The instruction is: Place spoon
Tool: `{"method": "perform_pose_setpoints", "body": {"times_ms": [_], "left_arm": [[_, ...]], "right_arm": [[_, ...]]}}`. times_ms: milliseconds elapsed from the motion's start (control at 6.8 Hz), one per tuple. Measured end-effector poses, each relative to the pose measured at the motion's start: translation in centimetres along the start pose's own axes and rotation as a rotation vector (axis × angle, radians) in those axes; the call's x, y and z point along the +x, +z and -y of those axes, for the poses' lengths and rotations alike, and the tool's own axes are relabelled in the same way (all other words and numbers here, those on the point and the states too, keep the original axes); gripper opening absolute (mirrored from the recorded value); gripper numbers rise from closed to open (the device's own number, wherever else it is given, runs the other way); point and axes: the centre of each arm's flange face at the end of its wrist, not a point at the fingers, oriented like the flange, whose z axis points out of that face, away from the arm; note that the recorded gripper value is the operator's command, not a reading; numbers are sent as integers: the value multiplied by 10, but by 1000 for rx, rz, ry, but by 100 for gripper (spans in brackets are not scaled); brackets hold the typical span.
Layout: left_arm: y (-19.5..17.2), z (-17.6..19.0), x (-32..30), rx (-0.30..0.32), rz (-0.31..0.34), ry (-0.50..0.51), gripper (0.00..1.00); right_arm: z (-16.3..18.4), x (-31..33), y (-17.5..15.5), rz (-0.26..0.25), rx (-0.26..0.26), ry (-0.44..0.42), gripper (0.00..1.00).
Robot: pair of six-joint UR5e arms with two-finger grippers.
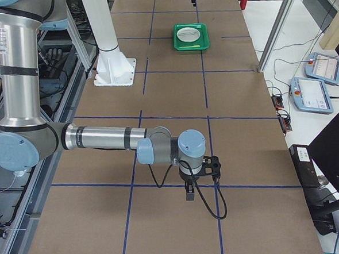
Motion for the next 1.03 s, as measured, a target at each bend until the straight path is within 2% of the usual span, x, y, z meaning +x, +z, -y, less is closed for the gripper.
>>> {"method": "perform_pose_setpoints", "body": {"times_ms": [294,588,1029], "left_arm": [[-10,-48,-89,-41,26,26,100],[-21,-89,-143,-107,-16,33,100],[-32,-115,-182,-159,-42,1,100]], "right_arm": [[0,0,0,0,0,0,100],[0,0,0,0,-1,1,100],[0,0,0,0,-1,1,100]]}}
